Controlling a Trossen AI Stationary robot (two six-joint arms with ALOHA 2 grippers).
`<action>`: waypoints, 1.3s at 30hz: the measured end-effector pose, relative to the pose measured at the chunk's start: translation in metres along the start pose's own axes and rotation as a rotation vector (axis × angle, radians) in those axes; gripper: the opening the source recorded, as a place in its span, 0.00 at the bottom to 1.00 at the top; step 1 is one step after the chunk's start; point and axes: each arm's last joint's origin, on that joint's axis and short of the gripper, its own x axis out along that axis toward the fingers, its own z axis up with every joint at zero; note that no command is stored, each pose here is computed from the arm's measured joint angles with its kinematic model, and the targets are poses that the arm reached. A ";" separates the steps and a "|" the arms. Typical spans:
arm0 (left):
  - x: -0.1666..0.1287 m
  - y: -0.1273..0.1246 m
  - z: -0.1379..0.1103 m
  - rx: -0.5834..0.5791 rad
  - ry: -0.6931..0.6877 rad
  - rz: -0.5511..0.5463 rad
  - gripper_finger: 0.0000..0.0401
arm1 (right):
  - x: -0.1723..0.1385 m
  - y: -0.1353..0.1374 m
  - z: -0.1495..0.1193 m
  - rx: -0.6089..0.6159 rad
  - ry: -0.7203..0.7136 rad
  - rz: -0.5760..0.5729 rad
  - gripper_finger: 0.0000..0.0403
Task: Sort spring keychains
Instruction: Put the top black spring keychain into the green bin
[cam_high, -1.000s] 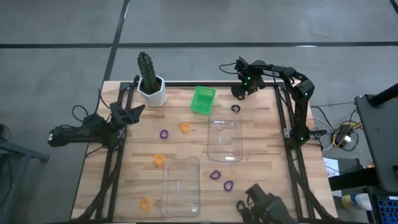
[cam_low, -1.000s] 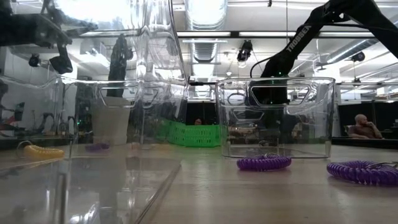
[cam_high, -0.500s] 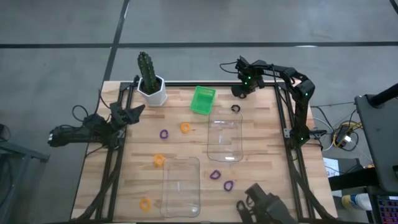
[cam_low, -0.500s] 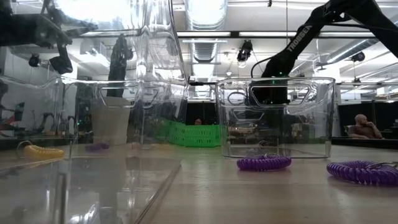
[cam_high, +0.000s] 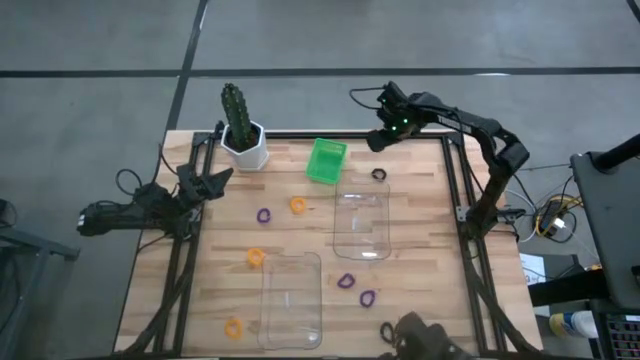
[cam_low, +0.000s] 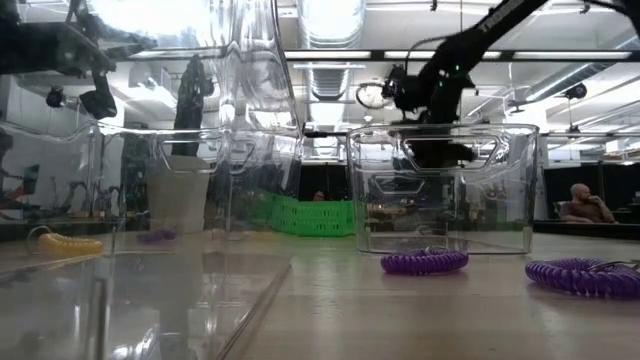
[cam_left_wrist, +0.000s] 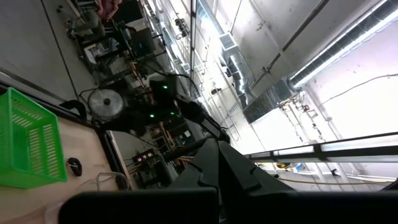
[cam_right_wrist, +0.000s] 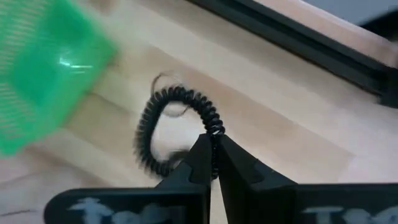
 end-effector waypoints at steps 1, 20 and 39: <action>0.000 0.000 0.000 0.000 0.000 0.000 0.00 | -0.004 0.008 -0.002 -0.008 -0.018 0.021 0.02; 0.000 0.000 0.000 0.000 0.001 0.000 0.00 | 0.028 0.100 0.020 -0.013 -0.139 0.213 0.02; 0.000 0.001 0.000 -0.008 0.006 0.004 0.00 | 0.087 0.137 0.058 -0.072 0.107 0.170 0.18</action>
